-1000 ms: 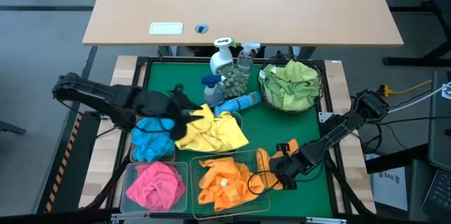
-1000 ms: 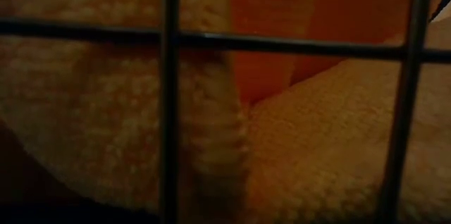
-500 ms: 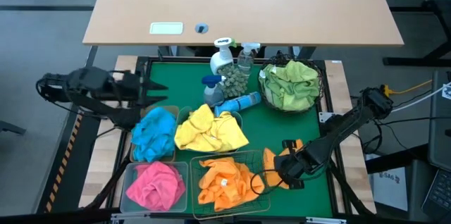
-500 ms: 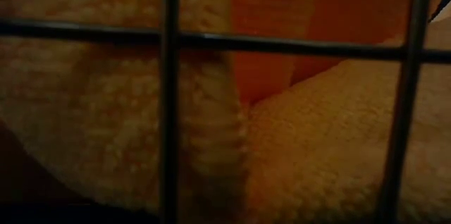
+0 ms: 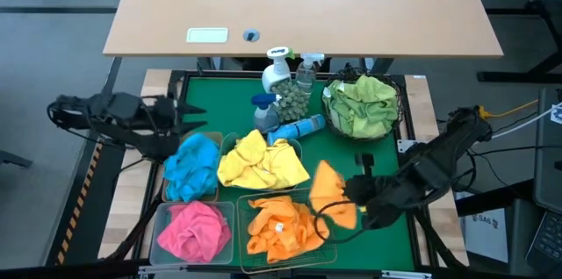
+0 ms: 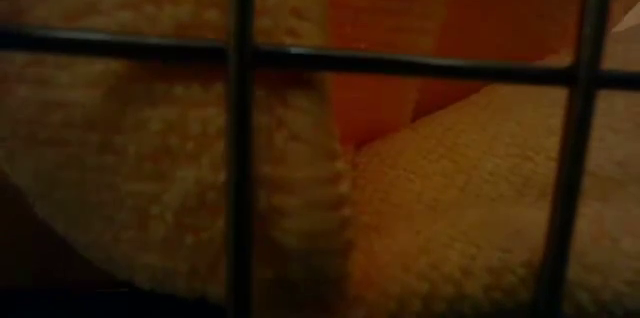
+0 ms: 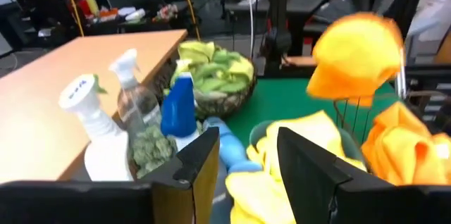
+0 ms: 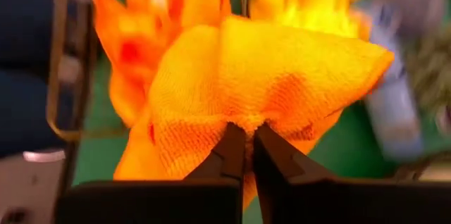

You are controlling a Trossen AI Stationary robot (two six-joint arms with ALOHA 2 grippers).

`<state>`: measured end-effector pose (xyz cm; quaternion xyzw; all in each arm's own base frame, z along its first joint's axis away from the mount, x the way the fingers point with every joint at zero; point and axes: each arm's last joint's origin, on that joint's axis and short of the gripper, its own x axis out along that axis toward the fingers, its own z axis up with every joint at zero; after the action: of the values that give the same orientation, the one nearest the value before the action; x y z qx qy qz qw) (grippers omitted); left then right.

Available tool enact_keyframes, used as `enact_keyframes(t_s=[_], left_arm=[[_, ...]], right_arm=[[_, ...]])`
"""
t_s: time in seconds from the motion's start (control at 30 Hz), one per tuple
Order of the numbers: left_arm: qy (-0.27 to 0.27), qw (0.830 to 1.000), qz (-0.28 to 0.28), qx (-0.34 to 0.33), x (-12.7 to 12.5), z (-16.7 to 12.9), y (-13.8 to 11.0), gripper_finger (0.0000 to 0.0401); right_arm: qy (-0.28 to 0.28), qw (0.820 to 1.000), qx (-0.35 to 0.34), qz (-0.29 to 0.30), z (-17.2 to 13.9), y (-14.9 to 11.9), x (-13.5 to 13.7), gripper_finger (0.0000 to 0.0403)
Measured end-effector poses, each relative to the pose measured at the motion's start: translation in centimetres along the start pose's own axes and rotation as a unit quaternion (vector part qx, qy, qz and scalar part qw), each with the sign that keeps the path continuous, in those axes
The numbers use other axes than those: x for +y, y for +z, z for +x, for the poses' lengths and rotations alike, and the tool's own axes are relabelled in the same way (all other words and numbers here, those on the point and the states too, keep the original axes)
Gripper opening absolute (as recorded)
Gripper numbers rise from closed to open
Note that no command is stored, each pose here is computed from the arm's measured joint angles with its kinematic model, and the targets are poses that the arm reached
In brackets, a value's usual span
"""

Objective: Sort microfiber towel by color & place in baskets
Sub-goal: Put the orange microfiber towel into the gold wire basket

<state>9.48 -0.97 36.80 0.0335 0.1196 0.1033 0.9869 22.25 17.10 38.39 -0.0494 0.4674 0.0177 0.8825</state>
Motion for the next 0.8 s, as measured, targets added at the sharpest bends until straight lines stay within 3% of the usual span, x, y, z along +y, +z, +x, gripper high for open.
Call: enact_keyframes(t_s=[0.17, 0.4, 0.6, 0.8], left_arm=[[0.000, 1.000, -0.004, -0.009, -0.5, 1.1, -2.7, 0.0140], [0.002, 0.999, -0.012, -0.031, -0.2, 0.7, -6.1, 0.0140], [0.011, 0.997, -0.033, -0.072, 0.4, -0.5, -8.4, 0.0140], [0.009, 0.989, -0.061, -0.131, 0.6, -0.8, -10.1, 0.0140]], right_arm=[[0.022, 0.993, -0.116, -0.021, -2.7, 2.6, 0.0, 0.0015], [0.068, 0.966, -0.240, -0.069, -3.2, 5.3, 1.3, 0.0016], [0.072, 0.961, -0.247, -0.100, -1.6, 6.3, 2.1, 0.0016], [0.100, 0.970, -0.195, -0.105, 2.7, 7.5, 1.9, 0.0016]])
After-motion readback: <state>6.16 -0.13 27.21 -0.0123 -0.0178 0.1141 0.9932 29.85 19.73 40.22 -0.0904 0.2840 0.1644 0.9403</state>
